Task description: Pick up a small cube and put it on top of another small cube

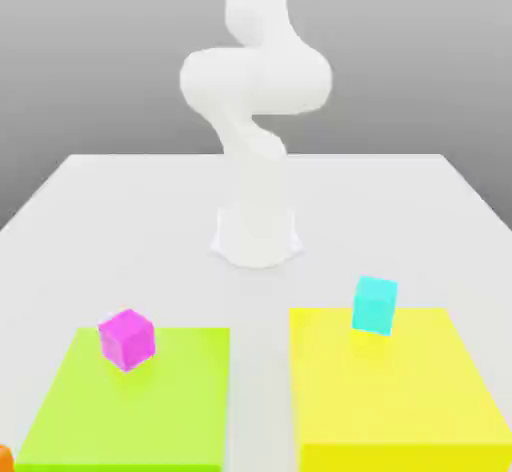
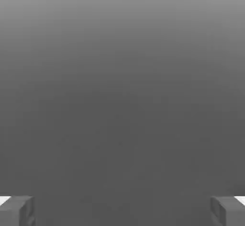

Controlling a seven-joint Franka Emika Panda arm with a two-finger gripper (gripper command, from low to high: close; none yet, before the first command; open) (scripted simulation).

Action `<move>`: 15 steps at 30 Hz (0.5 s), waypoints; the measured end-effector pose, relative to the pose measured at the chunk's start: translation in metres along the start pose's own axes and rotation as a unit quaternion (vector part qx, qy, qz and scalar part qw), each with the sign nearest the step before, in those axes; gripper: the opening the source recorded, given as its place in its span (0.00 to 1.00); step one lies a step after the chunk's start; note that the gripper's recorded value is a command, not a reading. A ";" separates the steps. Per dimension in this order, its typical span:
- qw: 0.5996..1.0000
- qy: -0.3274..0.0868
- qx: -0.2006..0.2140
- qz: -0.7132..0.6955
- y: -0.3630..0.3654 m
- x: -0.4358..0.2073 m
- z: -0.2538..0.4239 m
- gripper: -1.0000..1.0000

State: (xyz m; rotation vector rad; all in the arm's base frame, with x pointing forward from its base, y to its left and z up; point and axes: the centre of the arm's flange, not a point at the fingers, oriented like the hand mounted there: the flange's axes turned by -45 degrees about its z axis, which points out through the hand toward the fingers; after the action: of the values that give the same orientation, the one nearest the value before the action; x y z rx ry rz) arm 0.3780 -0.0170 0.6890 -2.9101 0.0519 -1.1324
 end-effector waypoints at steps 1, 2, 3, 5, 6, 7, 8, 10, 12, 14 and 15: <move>1.000 -0.012 0.000 0.005 0.008 0.003 0.016 0.50; 1.000 -0.024 0.001 0.010 0.015 0.006 0.032 0.50; 0.999 -0.036 0.001 0.016 0.023 0.007 0.048 0.50; 0.998 -0.058 0.000 0.026 0.038 0.009 0.079 0.50; 0.997 -0.069 0.000 0.031 0.046 0.009 0.094 0.50; 0.996 -0.080 -0.001 0.037 0.054 0.009 0.110 0.50; 0.995 -0.091 -0.002 0.042 0.063 0.008 0.125 0.50; 0.992 -0.112 -0.004 0.053 0.080 0.004 0.156 0.50; 0.989 -0.133 -0.007 0.064 0.097 -0.003 0.186 0.50; 0.985 -0.154 -0.011 0.075 0.115 -0.012 0.216 0.50; 0.983 -0.165 -0.013 0.080 0.124 -0.017 0.231 0.50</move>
State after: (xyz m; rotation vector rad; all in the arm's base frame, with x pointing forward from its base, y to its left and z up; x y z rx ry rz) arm 0.5186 -0.1393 0.5039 -3.0069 0.2900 -0.6230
